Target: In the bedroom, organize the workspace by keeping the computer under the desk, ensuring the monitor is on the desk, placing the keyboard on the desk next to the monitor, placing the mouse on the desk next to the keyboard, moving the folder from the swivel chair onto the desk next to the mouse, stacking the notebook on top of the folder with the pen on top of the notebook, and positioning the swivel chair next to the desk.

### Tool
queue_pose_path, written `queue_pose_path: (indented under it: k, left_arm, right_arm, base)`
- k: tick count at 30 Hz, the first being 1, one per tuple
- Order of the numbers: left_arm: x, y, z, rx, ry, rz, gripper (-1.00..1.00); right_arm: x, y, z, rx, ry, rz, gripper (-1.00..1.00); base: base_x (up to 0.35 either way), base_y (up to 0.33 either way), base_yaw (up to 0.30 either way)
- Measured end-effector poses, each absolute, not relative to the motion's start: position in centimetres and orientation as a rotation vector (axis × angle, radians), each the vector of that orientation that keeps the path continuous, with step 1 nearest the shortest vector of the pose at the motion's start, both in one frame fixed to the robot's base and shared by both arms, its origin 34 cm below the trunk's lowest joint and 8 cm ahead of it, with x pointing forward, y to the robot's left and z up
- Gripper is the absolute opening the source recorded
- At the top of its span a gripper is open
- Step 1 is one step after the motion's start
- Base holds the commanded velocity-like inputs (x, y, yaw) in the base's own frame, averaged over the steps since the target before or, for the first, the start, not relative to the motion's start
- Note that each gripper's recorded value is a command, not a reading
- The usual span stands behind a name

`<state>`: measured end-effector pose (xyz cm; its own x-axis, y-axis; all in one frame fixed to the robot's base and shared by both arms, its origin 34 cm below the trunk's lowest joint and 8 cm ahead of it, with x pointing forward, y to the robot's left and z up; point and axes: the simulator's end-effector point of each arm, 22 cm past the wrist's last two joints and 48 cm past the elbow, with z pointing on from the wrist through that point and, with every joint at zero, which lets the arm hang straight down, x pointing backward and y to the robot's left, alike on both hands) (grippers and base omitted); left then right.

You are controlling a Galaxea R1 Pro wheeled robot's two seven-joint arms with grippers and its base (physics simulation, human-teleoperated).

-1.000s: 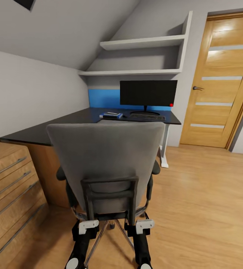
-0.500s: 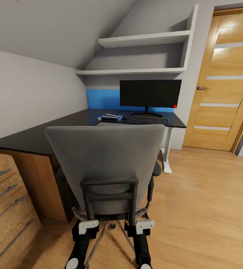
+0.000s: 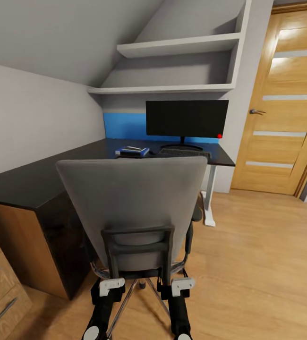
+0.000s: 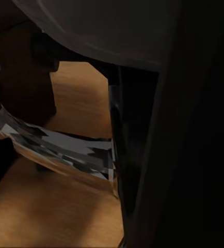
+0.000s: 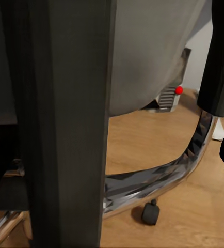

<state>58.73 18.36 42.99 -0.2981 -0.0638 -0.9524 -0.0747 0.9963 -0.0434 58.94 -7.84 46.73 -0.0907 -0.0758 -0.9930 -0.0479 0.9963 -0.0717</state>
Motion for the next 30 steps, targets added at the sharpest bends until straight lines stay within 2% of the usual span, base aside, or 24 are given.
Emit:
queue_pose_path:
  k: [12, 30]
  left_arm:
    - [58.73, 18.34, 43.0, -0.099, 1.874, 0.011, 1.0]
    - [58.73, 18.33, 42.99, -0.098, 1.875, 0.011, 1.0]
  right_arm:
    - [58.96, -7.79, 46.75, -0.097, 1.662, -0.023, 1.0]
    - [58.95, -7.81, 46.73, -0.097, 1.663, -0.023, 1.0]
  base:
    - [0.271, -0.183, 0.0]
    - [0.271, -0.114, 0.0]
